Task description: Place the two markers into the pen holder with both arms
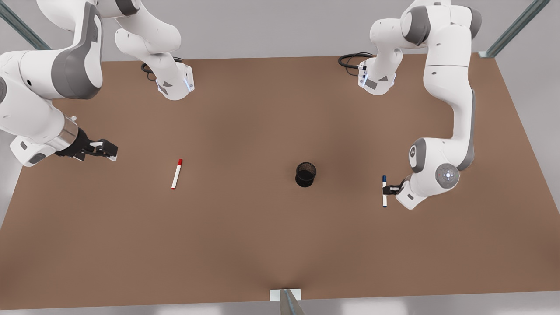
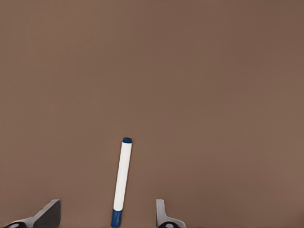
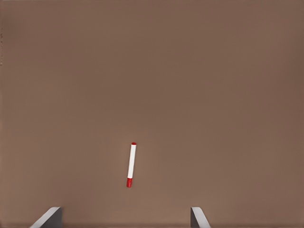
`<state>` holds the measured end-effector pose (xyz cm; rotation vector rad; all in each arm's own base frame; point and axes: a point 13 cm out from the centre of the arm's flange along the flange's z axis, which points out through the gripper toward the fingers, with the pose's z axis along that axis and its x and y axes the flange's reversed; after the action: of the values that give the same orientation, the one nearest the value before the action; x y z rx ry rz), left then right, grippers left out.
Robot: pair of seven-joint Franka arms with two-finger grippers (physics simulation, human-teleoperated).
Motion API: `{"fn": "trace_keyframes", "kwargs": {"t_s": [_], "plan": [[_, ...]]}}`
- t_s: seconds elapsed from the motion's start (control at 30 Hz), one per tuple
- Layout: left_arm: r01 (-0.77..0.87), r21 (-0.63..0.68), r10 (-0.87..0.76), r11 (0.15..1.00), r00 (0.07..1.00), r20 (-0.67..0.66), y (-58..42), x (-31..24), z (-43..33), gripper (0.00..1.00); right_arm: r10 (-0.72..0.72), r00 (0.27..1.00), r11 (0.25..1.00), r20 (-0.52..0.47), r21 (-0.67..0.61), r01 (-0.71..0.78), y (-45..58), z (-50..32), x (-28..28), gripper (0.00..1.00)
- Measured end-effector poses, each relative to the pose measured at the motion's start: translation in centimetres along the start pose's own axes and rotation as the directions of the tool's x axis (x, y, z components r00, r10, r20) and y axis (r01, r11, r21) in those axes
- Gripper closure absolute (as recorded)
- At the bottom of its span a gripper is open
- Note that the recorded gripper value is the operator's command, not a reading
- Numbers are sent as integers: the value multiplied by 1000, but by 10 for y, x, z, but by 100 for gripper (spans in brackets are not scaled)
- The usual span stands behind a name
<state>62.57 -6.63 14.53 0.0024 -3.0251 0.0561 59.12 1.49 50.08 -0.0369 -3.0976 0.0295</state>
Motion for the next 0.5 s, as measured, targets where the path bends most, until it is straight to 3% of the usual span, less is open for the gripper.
{"fn": "trace_keyframes", "kwargs": {"t_s": [0.13, 0.2, 0.3, 0.4, 0.5], "plan": [[31, 20, -32, 999, 997, 67, -4, -11, 29, 11, -5, 1000, 1000, -27, 2, 5, 4, 17, -4, 0], [41, 25, -44, 999, 995, 89, -4, -18, 38, 22, -36, 996, 999, -77, 7, 37, 23, 56, -8, 0], [57, 28, -60, 998, 992, 110, -1, -26, 54, 30, -89, 982, 995, -164, 19, 94, 58, 144, -21, 0], [64, 28, -67, 998, 990, 122, -1, -31, 66, 36, -87, 964, 995, -251, 34, 98, 57, 240, 7, 0], [67, 25, -70, 997, 991, 117, -2, -31, 82, 36, -76, 962, 995, -262, 41, 90, 53, 301, 45, 0]]}}
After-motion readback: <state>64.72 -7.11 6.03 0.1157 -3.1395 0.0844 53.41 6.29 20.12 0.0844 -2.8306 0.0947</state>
